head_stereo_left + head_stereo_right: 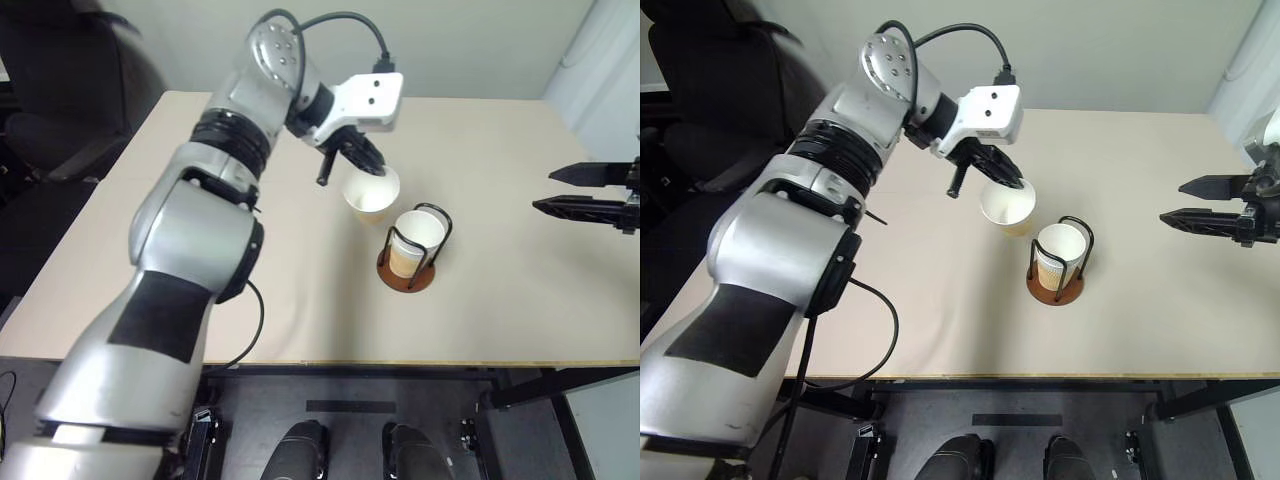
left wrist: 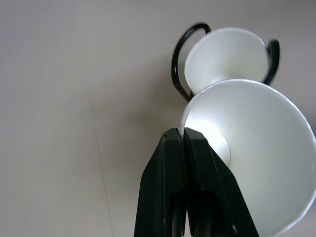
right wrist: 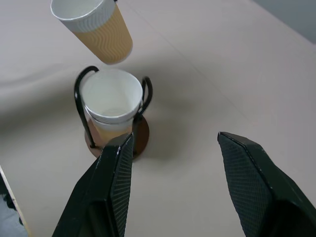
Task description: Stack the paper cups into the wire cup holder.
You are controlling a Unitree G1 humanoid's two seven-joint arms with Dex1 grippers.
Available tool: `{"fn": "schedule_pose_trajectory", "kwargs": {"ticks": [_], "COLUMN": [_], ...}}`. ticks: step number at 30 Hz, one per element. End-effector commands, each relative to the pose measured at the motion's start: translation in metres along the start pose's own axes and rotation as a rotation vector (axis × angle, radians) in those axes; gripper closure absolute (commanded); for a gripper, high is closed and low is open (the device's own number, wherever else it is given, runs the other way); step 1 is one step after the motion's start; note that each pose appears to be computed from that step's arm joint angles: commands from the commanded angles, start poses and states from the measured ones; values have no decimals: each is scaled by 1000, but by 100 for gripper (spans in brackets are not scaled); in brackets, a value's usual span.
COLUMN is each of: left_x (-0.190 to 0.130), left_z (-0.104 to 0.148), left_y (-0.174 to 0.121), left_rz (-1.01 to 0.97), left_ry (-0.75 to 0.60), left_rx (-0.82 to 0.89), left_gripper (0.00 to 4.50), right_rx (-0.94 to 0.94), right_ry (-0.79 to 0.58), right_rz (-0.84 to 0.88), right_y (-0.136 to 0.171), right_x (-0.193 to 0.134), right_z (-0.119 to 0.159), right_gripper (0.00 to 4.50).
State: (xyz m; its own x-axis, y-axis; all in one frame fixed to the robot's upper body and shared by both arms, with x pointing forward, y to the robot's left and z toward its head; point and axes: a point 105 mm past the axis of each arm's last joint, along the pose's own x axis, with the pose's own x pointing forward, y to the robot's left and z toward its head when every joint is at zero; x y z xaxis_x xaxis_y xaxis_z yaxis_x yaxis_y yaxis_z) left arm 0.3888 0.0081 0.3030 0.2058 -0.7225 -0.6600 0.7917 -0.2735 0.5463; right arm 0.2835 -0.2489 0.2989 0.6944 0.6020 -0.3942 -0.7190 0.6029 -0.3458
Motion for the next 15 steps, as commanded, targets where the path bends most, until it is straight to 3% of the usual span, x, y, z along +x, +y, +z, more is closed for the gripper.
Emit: {"fn": "schedule_pose_trajectory", "kwargs": {"ticks": [1, 15], "left_x": [-8, -5], "left_z": [23, 60], "left_y": [12, 23], "left_rz": [56, 102], "left_ry": [-31, -81], "left_rx": [48, 123], "left_gripper": [444, 444], "right_rx": [-42, -39], "right_ry": [-14, 18], "right_rz": [-43, -73], "right_y": [-3, -5], "right_x": [-17, -29], "right_z": [12, 9], "right_gripper": [179, 179]}}
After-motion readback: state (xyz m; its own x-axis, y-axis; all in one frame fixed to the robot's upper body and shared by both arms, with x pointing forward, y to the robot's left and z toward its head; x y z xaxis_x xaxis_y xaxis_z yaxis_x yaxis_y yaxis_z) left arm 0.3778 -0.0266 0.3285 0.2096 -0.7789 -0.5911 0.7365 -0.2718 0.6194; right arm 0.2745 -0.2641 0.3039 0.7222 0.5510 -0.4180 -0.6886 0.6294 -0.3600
